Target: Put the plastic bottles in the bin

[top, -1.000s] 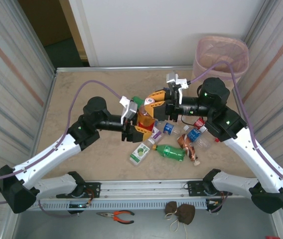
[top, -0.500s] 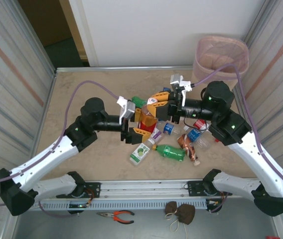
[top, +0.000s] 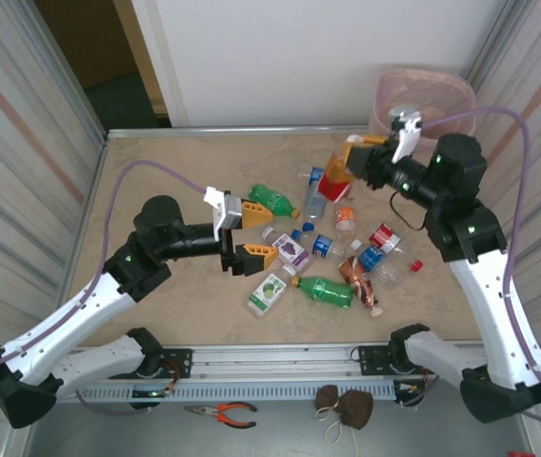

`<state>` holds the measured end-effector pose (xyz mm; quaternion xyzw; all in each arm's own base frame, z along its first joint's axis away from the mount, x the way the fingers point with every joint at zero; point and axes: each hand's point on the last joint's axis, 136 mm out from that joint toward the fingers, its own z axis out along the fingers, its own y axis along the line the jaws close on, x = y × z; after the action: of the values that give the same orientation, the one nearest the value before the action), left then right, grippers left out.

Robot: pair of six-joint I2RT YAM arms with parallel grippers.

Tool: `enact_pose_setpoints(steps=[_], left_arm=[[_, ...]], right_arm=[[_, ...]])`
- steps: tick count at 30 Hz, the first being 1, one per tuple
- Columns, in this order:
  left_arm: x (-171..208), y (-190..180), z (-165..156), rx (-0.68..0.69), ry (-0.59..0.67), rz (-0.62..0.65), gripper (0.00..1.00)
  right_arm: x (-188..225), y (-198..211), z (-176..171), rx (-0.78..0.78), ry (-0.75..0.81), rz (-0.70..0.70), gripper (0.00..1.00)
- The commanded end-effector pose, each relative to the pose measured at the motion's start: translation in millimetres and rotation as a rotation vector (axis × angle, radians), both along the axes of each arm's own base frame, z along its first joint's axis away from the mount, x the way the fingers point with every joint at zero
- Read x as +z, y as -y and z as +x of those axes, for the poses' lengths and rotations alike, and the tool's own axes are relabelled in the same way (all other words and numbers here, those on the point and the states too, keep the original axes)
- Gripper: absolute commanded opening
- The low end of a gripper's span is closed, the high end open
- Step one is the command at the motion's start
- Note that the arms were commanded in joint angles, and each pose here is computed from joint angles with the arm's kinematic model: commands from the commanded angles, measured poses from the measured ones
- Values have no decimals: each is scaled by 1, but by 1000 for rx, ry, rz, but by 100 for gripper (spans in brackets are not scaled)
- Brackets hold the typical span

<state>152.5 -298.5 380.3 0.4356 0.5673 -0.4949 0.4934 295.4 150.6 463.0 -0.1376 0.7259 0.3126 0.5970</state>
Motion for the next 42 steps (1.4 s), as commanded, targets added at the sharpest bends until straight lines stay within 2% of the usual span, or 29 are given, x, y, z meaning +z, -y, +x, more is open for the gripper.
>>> enact_pose_setpoints(steps=[1,8,13,16,20,24,31,42], left_arm=[[-2,-4,1,26,24,10,83],[-4,-4,6,45,15,20,83],[-6,-8,9,63,10,24,83],[-4,-11,11,77,13,19,83],[-9,-16,18,119,13,26,83],[-14,-23,28,161,-1,35,82],[-21,-29,40,211,-11,51,82],[-35,-38,56,281,-54,70,82]], right_arm=[[11,41,28,-166,-32,58,22],[14,127,98,-436,-112,223,19],[15,173,144,-587,-101,324,18],[12,199,171,-682,-100,355,6],[-7,226,207,-788,-117,416,5],[-26,240,237,-838,-134,466,9],[-81,260,286,-968,-252,500,9],[-167,245,337,-1052,-373,393,13]])
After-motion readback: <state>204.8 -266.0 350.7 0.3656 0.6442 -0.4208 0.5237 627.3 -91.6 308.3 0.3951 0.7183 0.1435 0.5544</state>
